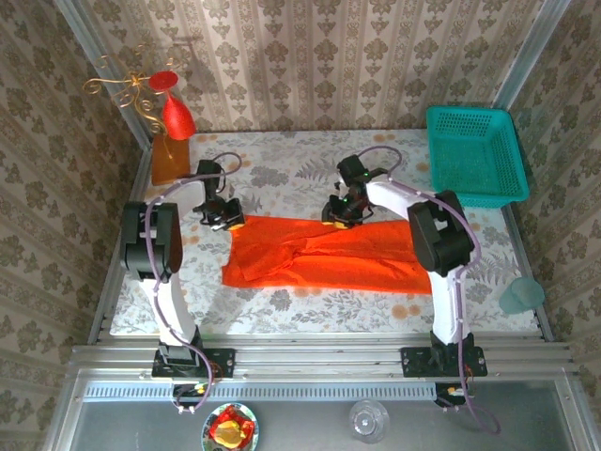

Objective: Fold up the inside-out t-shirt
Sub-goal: Smooth out the T-shirt at the center of the table.

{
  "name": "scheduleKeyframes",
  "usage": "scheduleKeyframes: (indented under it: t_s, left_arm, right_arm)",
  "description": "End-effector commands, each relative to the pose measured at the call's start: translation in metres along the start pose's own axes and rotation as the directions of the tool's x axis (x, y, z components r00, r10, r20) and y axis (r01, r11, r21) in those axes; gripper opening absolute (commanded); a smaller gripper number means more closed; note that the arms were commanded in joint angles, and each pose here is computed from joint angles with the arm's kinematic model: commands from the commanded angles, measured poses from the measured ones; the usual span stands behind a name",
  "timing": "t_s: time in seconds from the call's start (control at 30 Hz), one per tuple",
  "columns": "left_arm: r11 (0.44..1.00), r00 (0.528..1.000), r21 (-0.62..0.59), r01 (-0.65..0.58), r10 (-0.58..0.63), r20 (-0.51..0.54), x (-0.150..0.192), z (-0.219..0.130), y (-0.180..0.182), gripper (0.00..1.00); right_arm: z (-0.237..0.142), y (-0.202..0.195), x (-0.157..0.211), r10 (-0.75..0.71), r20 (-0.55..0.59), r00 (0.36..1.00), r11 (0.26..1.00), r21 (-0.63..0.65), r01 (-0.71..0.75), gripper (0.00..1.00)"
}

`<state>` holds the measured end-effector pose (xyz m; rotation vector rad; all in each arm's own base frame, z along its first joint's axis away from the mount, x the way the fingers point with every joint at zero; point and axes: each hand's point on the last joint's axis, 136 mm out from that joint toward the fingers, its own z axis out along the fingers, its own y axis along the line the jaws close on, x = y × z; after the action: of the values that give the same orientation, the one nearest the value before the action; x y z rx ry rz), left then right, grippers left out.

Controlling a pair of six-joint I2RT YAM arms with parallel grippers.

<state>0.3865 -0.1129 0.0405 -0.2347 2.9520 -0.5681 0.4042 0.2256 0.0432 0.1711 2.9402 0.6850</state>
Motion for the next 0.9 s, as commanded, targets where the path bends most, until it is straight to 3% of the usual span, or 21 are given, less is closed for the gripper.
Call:
scheduleKeyframes:
  t_s: [0.0,0.23,0.47,0.87]
  left_arm:
    - [0.997,0.995,0.006,-0.074,0.073,0.074,-0.002,-0.046,-0.024,0.1]
    - [0.988,0.989,0.058,-0.145,0.145,-0.011,0.051,-0.029,-0.057,0.07]
    - [0.993,0.987,0.03,-0.113,0.116,-0.114,0.084,0.017,-0.034,0.05]
    - [0.995,0.983,-0.04,-0.095,0.087,-0.163,0.088,0.036,-0.004,0.05]
  right_arm:
    - [-0.054,-0.019,0.005,-0.028,0.08,0.996,0.994,0.104,0.019,0.36]
    - [-0.098,-0.106,0.037,0.034,0.113,0.993,0.959,0.277,-0.065,0.35]
    - [-0.107,-0.183,0.052,0.124,0.103,0.987,0.909,0.386,-0.154,0.33]
    - [-0.094,-0.225,0.057,0.128,0.023,0.992,0.877,0.464,-0.124,0.31]
